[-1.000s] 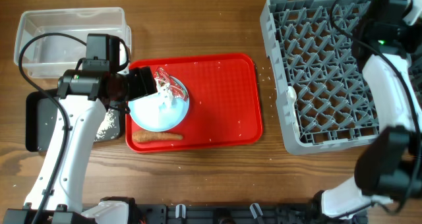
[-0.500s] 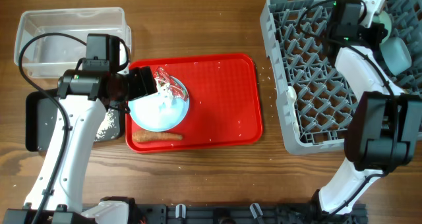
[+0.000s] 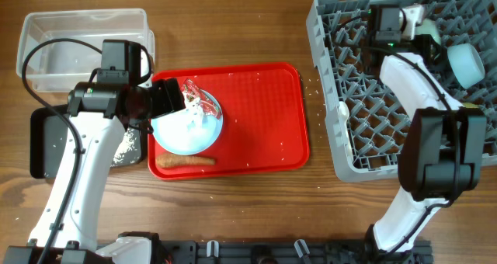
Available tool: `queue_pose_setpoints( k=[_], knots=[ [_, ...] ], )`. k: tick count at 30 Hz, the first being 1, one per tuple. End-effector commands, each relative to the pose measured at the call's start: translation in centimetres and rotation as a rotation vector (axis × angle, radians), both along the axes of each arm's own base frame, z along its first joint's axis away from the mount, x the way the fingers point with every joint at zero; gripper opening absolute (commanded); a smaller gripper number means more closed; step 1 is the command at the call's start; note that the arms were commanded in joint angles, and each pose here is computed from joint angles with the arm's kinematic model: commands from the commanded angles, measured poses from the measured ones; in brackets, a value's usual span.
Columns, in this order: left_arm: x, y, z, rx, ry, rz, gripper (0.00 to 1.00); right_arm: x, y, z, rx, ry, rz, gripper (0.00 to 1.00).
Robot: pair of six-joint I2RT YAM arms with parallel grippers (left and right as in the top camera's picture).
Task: Sort waste into correct bins and load items into the dishwasher rack
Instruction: 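Carry the green bowl with the right gripper into the rack, then reach the left gripper to the tissue and wrapper on the blue plate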
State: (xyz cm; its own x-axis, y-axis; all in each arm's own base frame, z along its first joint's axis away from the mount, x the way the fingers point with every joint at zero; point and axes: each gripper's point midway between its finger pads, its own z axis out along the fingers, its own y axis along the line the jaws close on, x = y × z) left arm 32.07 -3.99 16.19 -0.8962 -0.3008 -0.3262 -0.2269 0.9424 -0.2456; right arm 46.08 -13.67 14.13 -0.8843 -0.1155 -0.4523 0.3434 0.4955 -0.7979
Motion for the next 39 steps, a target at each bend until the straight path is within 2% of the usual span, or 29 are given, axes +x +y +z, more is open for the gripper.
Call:
queue_pose_setpoints(
  k=[1, 4, 8, 11, 13, 16, 20, 22, 24, 29, 33, 39],
  knots=[
    [0.1, 0.2, 0.4, -0.001, -0.015, 0.011, 0.89, 0.5, 2.1, -1.4, 0.072, 0.010, 0.060, 0.67],
    [0.1, 0.2, 0.4, -0.001, -0.015, 0.011, 0.89, 0.5, 3.8, -1.4, 0.163, 0.007, 0.119, 0.70],
    [0.1, 0.2, 0.4, -0.001, -0.015, 0.011, 0.89, 0.0, 5.2, 1.2, 0.250, -0.041, 0.170, 0.72],
    [0.1, 0.2, 0.4, -0.001, -0.015, 0.011, 0.89, -1.1, 6.1, 4.9, 0.316, -0.099, 0.228, 0.83],
    [0.1, 0.2, 0.4, -0.001, -0.015, 0.011, 0.89, -2.3, 9.3, 6.9, 0.497, -0.115, 0.369, 0.87],
    [0.1, 0.2, 0.4, 0.000, -0.015, 0.011, 0.89, -3.6, 13.2, 7.5, 0.696, -0.092, 0.517, 0.88],
    [0.1, 0.2, 0.4, 0.000, -0.015, 0.011, 0.90, -6.1, 20.5, 7.8, 1.067, -0.023, 0.744, 0.89],
    [0.1, 0.2, 0.4, -0.001, -0.016, 0.011, 0.90, -7.3, 22.7, 7.7, 1.215, 0.001, 0.745, 0.88],
    [0.1, 0.2, 0.4, -0.001, -0.015, 0.011, 0.90, -8.1, 24.8, 7.6, 1.283, 0.043, 0.786, 0.88],
    [0.5, 0.2, 0.5, -0.003, -0.027, 0.014, 0.91, -9.4, 28.9, 6.5, 1.306, 0.121, 0.807, 0.88],
    [2.0, 0.1, -0.5, -0.003, -0.035, 0.013, 0.93, -10.5, 30.2, 5.3, 1.289, 0.189, 0.789, 0.89],
    [4.9, -0.1, -6.4, 0.003, 0.056, 0.012, 0.87, -11.5, 30.4, 4.7, 1.295, 0.234, 0.770, 0.89]
  ],
)
